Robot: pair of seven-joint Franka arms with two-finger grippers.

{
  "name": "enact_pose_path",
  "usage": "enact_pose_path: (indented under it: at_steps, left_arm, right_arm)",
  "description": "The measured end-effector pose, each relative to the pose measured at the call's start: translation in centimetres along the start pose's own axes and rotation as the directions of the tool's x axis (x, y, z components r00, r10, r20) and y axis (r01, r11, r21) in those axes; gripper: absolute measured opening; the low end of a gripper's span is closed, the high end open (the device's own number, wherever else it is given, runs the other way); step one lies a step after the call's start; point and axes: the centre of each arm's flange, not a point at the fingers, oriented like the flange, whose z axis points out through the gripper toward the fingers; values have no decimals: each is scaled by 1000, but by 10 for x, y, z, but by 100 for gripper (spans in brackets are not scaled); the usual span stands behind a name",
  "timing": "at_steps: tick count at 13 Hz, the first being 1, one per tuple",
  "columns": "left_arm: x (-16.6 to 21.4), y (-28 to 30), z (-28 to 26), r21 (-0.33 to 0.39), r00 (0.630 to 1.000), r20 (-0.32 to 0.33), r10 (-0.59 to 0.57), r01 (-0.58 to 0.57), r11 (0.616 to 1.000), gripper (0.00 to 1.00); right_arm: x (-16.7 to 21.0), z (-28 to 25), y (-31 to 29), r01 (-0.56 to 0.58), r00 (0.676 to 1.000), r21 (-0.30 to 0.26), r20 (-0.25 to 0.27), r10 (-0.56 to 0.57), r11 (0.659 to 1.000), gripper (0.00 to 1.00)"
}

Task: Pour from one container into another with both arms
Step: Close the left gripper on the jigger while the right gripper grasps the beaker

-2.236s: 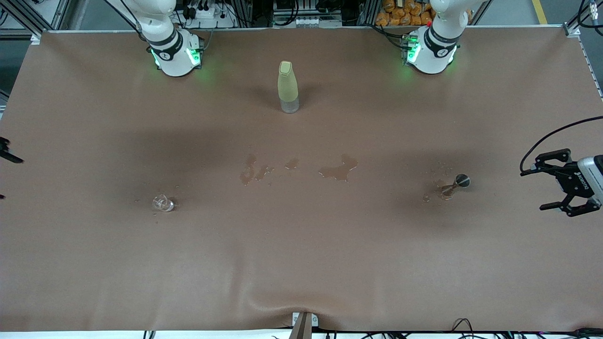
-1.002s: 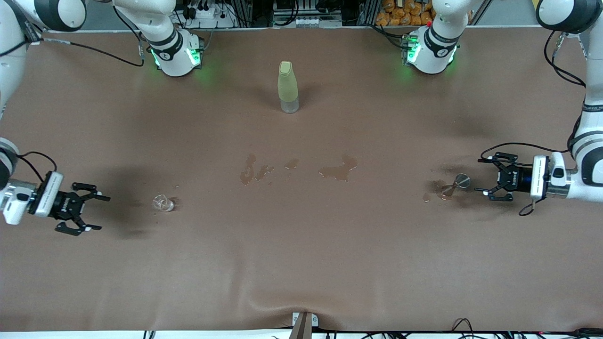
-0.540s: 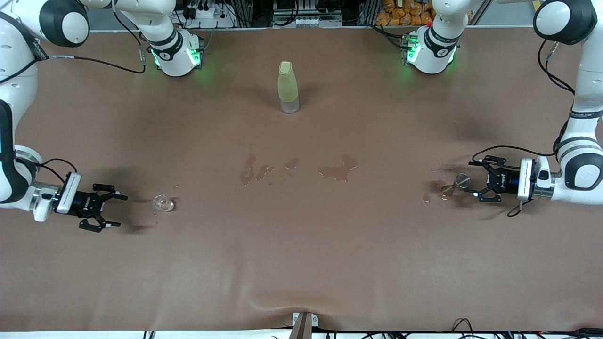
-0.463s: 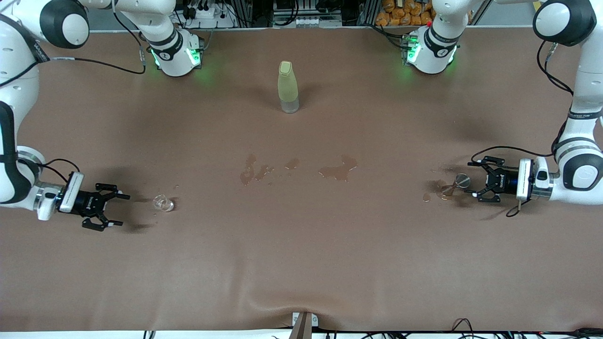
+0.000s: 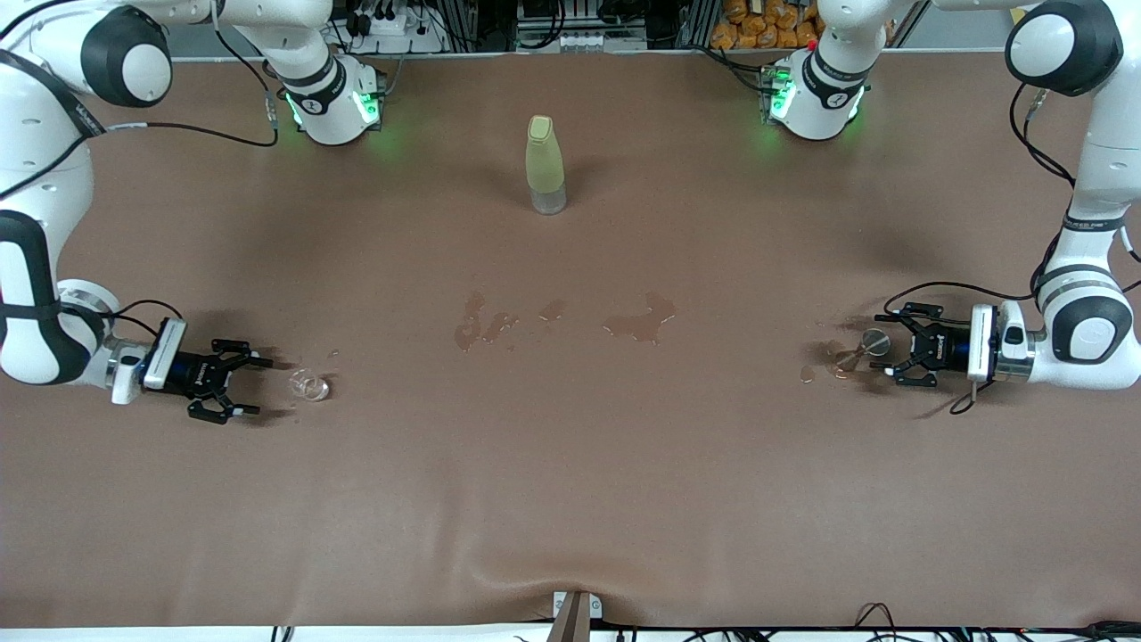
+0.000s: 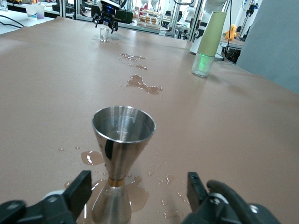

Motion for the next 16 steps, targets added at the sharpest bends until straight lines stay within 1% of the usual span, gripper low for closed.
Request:
enact_pose_path:
  at_steps: [1, 2, 3, 4, 5, 7, 9, 10, 11, 12, 13, 16]
  left_arm:
    - [1, -1, 1, 0, 1000, 2, 2, -2, 1000, 74]
    - [1, -2, 2, 0, 1000, 5, 4, -4, 1000, 61]
    - [2, -3, 3, 0, 1000, 7, 5, -5, 1000, 57]
    - [2, -4, 3, 0, 1000, 9, 6, -6, 1000, 56]
    - [3, -4, 4, 0, 1000, 10, 7, -7, 1000, 49]
    - [3, -4, 4, 1, 1000, 11, 7, -7, 1000, 48]
    - [2, -5, 3, 5, 1000, 15, 8, -8, 1000, 46]
    - [3, -5, 2, 8, 1000, 17, 9, -9, 1000, 37]
    - [3, -6, 2, 9, 1000, 18, 9, -9, 1000, 36]
    - [3, -6, 2, 9, 1000, 19, 10, -10, 1000, 32]
    - [4, -7, 3, 8, 1000, 20, 11, -11, 1000, 30]
    - [5, -9, 5, 5, 1000, 23, 14, -14, 1000, 31]
  right_arm:
    - [-8, 5, -5, -10, 1000, -8, -17, 10, 1000, 100]
    - [-15, 10, -10, -23, 999, -16, -40, 22, 1000, 100]
    - [-21, 14, -16, -37, 997, -21, -62, 36, 999, 100]
    - [-27, 18, -20, -48, 996, -26, -82, 46, 998, 100]
    - [-31, 21, -24, -56, 993, -32, -102, 52, 998, 100]
    - [-37, 27, -31, -72, 987, -43, -145, 65, 996, 100]
    - [-41, 31, -36, -77, 984, -43, -166, 68, 996, 100]
    - [-42, 33, -37, -77, 982, -42, -176, 69, 996, 100]
    - [-41, 33, -37, -78, 981, -40, -181, 69, 996, 100]
    - [-41, 34, -37, -77, 980, -39, -185, 69, 996, 100]
    - [-41, 35, -37, -77, 980, -38, -189, 69, 996, 100]
    - [-40, 40, -38, -76, 977, -32, -200, 68, 997, 100]
